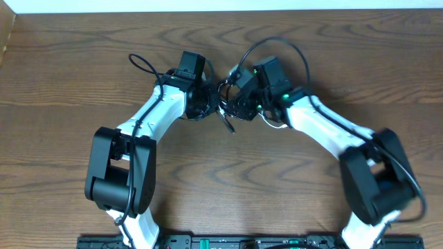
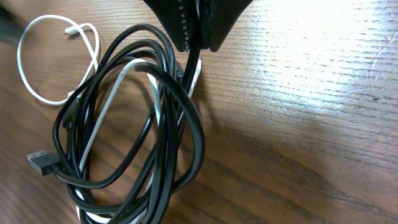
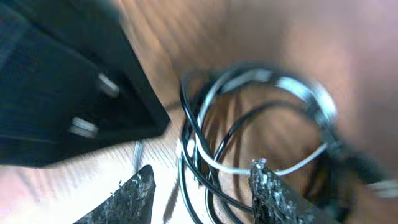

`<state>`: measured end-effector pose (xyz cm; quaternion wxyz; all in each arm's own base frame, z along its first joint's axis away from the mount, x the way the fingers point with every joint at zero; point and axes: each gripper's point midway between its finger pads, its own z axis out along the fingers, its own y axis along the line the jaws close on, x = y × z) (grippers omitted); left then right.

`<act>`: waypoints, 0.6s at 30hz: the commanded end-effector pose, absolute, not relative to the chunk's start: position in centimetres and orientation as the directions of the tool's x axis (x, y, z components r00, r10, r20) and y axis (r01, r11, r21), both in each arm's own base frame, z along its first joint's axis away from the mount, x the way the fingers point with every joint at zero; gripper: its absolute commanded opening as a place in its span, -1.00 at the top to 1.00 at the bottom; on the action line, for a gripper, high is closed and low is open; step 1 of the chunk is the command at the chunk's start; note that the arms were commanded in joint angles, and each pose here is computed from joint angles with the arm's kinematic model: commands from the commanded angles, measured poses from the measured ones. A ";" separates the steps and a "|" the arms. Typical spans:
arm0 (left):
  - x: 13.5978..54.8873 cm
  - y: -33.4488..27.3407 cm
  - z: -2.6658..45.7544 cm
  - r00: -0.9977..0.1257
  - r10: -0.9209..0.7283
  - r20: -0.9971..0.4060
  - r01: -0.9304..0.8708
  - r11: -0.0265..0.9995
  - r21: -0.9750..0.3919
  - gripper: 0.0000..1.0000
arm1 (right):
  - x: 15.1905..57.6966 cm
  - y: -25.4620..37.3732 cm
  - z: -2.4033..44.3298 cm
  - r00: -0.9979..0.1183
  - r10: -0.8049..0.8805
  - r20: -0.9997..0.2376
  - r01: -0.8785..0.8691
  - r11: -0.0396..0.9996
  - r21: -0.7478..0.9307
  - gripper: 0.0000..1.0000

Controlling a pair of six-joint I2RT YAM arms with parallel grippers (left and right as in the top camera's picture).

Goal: Untangle cables

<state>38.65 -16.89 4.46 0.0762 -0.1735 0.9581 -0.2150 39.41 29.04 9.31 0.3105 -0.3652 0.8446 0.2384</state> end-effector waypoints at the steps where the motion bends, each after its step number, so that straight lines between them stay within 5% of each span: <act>1: 38.5 -16.9 4.3 -0.926 -0.372 -0.066 -0.309 0.846 -0.435 0.85 | 40.5 28.5 12.3 -0.515 -0.433 -0.739 -0.748 0.649 0.141 0.09; 8: 38.5 -16.9 4.3 -0.926 -0.372 -0.065 -0.309 0.846 -0.435 0.85 | 42.5 25.6 9.5 -0.777 -0.139 -0.614 -0.405 0.857 0.319 0.21; 18: 38.5 -16.9 4.3 -0.926 -0.372 -0.065 -0.309 0.846 -0.435 0.85 | 42.0 25.6 4.9 -0.912 0.205 -0.357 -0.008 0.858 0.513 0.07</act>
